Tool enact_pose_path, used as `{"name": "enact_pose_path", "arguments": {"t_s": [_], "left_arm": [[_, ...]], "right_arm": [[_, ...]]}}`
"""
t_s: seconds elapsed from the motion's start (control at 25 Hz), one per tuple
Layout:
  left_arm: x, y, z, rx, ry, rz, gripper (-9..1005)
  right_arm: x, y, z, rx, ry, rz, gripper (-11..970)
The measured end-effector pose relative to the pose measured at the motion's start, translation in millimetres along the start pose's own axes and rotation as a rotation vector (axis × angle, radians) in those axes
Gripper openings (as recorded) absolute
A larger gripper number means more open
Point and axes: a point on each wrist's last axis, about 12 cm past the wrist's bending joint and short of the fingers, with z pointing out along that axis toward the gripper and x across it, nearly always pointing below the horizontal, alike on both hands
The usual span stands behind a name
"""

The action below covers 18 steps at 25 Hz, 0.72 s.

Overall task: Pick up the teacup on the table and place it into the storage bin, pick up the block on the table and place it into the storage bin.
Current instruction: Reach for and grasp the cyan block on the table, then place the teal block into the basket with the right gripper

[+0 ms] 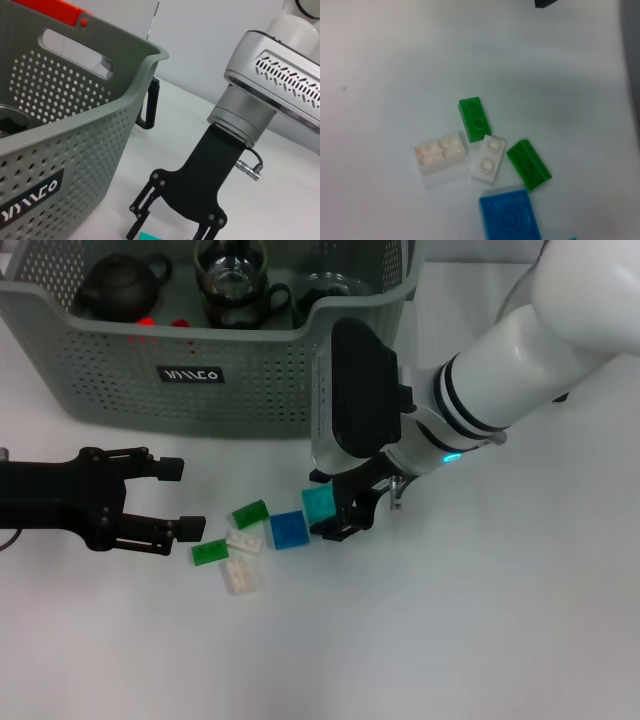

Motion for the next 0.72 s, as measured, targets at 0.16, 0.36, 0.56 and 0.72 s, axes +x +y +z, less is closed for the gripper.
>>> {"name": "enact_pose_path", "arguments": {"t_s": [0.16, 0.36, 0.56, 0.72], "left_arm": [[0.0, 0.0, 0.1, 0.001, 0.000, 0.000, 896], [0.8, -0.4, -0.2, 0.000, 0.001, -0.002, 896], [2.4, -1.1, -1.2, -0.001, 0.002, -0.006, 895], [3.5, -1.9, -3.7, 0.001, 0.003, -0.008, 894]], "right_arm": [[0.8, -0.4, -0.3, 0.001, 0.001, 0.006, 708], [2.0, -0.5, 0.0, 0.003, 0.002, 0.011, 587], [1.8, -1.1, -2.6, 0.002, -0.003, 0.029, 512], [0.5, 0.1, -10.4, -0.017, -0.016, 0.046, 446]]}}
